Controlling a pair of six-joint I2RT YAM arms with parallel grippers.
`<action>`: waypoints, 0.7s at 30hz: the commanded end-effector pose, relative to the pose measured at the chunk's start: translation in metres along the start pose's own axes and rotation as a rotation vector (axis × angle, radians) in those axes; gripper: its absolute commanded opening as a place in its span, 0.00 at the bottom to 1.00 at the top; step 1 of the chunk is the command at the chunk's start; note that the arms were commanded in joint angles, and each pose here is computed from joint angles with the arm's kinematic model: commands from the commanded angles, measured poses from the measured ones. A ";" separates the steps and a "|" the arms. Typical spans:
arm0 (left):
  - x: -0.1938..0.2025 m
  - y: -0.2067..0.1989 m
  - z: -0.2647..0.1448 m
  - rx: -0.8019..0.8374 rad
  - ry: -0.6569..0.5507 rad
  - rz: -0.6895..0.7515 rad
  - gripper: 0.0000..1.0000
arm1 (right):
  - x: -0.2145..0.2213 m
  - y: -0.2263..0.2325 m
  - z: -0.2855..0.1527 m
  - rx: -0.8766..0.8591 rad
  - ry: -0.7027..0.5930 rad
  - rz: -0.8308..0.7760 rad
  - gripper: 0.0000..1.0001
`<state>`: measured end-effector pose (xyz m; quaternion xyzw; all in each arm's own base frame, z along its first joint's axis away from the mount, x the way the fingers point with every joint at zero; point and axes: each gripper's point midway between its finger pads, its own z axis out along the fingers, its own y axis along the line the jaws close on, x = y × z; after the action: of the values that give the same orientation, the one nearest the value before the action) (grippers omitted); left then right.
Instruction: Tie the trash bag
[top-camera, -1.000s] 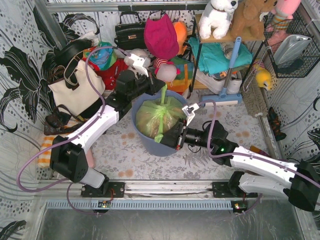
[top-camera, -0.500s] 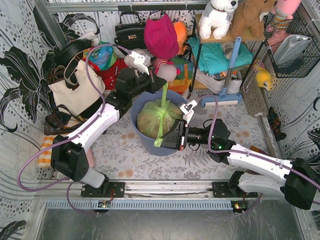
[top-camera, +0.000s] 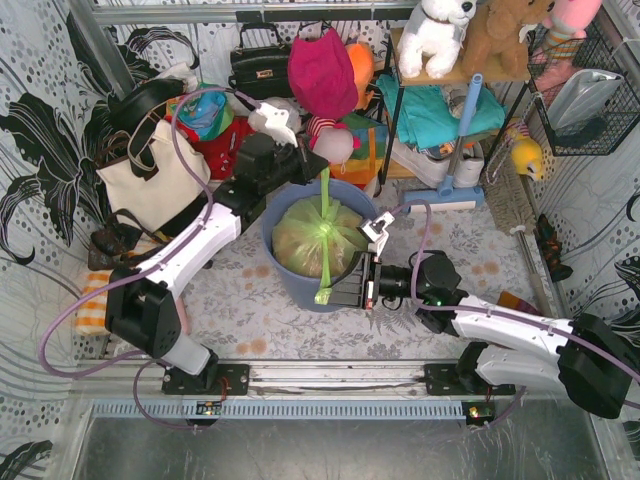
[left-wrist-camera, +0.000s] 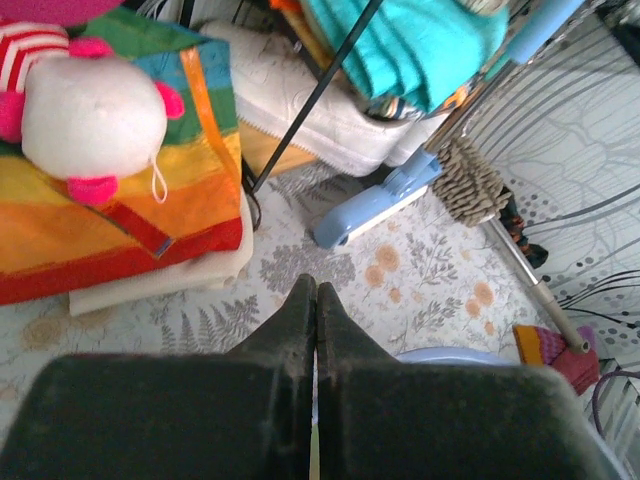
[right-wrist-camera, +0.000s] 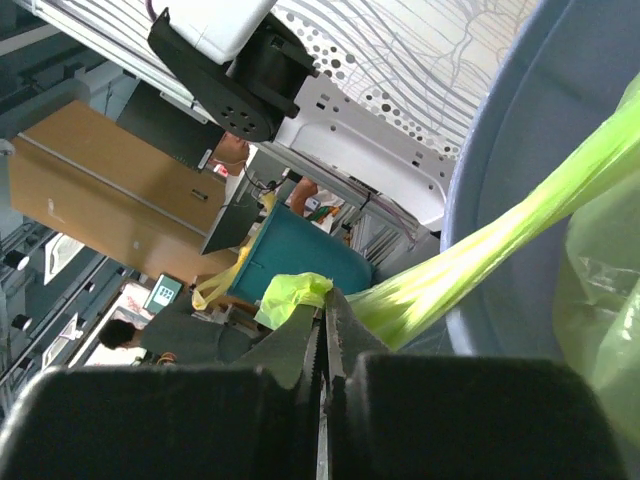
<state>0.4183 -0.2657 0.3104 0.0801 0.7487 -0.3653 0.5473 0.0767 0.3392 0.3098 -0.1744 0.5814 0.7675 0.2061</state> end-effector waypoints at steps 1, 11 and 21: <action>-0.032 0.054 0.011 -0.200 -0.134 0.022 0.00 | 0.033 0.029 -0.012 -0.130 0.145 0.038 0.00; -0.068 0.047 0.004 -0.200 -0.185 0.036 0.00 | 0.016 0.067 -0.001 -0.200 0.172 -0.048 0.00; -0.063 0.053 0.011 -0.198 -0.169 0.025 0.00 | 0.031 0.036 -0.008 -0.122 0.182 -0.009 0.00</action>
<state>0.4701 -0.2162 0.3383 0.0034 0.7400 -0.2901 0.6069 0.0368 0.3284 0.3427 -0.2527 0.5390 0.7877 0.1584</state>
